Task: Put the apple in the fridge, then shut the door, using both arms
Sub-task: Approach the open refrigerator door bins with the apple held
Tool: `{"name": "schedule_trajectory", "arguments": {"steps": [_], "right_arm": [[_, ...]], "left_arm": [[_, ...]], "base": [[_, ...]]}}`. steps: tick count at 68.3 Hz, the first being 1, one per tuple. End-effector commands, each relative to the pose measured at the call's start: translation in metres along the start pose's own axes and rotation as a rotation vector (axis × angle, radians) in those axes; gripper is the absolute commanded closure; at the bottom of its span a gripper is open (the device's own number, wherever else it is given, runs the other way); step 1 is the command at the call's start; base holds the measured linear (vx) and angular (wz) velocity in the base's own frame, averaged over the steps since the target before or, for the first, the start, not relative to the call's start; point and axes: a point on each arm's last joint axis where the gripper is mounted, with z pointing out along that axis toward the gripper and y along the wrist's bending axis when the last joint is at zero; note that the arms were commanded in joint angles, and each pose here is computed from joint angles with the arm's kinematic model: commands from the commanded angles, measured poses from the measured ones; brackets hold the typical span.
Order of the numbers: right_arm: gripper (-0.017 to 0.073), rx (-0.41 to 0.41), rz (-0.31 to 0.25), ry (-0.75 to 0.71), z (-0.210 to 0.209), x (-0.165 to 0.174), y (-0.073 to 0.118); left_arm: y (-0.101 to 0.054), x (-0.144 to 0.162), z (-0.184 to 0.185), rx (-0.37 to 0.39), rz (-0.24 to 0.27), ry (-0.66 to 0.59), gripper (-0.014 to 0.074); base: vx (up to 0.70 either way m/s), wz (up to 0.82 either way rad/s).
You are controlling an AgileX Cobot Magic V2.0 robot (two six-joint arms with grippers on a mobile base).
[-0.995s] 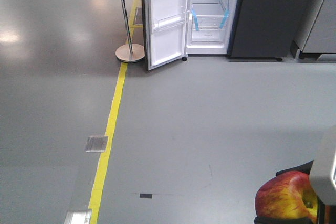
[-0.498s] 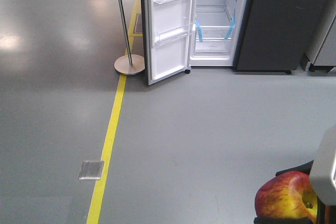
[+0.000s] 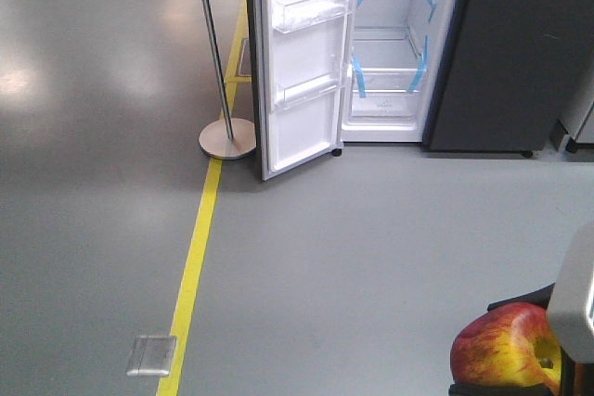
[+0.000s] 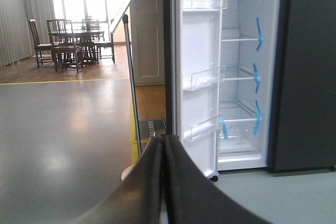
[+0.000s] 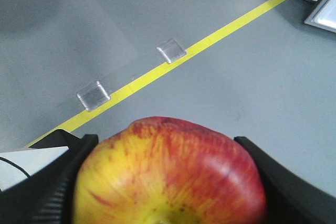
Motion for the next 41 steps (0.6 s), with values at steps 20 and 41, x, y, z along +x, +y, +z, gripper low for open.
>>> {"name": "schedule_trajectory", "arguments": {"steps": [20, 41], "right_arm": [[0.0305, 0.024, -0.003, -0.089, -0.0074, -0.0114, -0.0013], [0.0305, 0.024, -0.003, -0.089, -0.0074, -0.0114, -0.0013]], "left_arm": [[-0.0013, -0.013, -0.0021, 0.014, -0.017, -0.101, 0.06], [-0.0013, -0.013, -0.0021, 0.014, -0.017, -0.101, 0.06]], "base": [[0.36, 0.05], [0.33, 0.06]]}}
